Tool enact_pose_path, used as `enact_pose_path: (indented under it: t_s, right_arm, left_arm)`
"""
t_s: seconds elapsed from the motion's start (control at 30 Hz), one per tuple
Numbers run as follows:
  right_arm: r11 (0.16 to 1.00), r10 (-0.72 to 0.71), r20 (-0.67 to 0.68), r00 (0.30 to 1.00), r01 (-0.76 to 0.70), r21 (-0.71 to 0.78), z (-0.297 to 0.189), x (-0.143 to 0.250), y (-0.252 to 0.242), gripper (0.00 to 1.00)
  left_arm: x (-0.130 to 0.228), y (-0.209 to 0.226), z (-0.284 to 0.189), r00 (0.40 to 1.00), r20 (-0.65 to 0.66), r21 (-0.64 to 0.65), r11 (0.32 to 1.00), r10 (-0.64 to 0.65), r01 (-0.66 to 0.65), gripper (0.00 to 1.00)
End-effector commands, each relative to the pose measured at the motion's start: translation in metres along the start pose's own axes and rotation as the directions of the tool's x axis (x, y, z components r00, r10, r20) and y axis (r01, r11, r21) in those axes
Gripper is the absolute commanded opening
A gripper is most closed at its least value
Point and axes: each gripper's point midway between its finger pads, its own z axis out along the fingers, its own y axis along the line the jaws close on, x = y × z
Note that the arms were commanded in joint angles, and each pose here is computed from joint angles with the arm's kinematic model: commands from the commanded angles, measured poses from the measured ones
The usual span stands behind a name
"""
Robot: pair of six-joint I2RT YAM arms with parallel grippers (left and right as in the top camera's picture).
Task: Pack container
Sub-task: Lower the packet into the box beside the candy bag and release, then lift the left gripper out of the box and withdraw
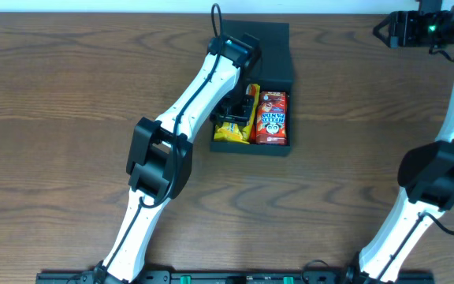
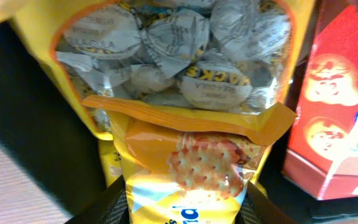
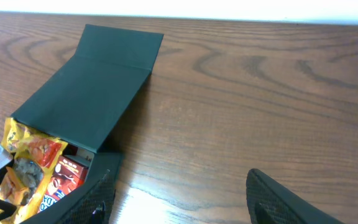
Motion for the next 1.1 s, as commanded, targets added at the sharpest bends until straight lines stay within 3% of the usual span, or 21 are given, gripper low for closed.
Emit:
enact_pose_path:
  t_s: [0.0, 0.27, 0.53, 0.6, 0.8, 0.87, 1.0, 1.07]
  right_arm:
    - [1.0, -0.029, 0.012, 1.0, 0.029, -0.006, -0.003, -0.004, 0.005, 0.68]
    - [1.0, -0.029, 0.012, 0.999, 0.029, -0.006, -0.003, -0.004, 0.005, 0.68]
    - [1.0, -0.029, 0.012, 0.999, 0.029, -0.006, -0.003, -0.004, 0.005, 0.68]
    - [1.0, -0.029, 0.013, 0.999, 0.03, -0.006, -0.003, -0.004, 0.005, 0.68]
    - [1.0, -0.029, 0.013, 0.999, 0.029, -0.006, -0.003, -0.004, 0.005, 0.68]
    - [1.0, -0.029, 0.012, 0.999, 0.029, -0.006, -0.003, -0.004, 0.005, 0.68]
    - [0.999, -0.03, 0.013, 0.999, 0.03, -0.012, -0.003, -0.004, 0.006, 0.59]
    - [0.999, -0.03, 0.013, 0.999, 0.031, -0.028, 0.001, -0.004, 0.008, 0.6]
  left_arm:
    - [0.003, -0.011, 0.0, 0.999, -0.014, 0.053, 0.997, -0.051, 0.051, 0.38]
    - [0.003, -0.01, 0.0, 0.998, -0.015, 0.053, 0.997, -0.055, 0.056, 0.7]
    - [-0.003, -0.012, -0.028, 0.997, 0.053, 0.094, 0.994, -0.057, 0.051, 0.73]
    - [-0.011, -0.015, -0.052, 0.991, 0.127, 0.119, 0.992, -0.053, 0.038, 0.79]
    - [-0.031, -0.004, -0.136, 0.916, 0.398, 0.073, 0.997, -0.046, 0.019, 0.86]
    - [-0.036, 0.004, -0.156, 0.883, 0.467, 0.034, 0.999, -0.048, 0.036, 0.85]
    - [-0.057, 0.044, -0.189, 0.793, 0.604, -0.056, 0.988, -0.083, 0.147, 0.62]
    - [-0.069, 0.056, -0.192, 0.774, 0.622, -0.018, 0.986, -0.118, 0.165, 0.58]
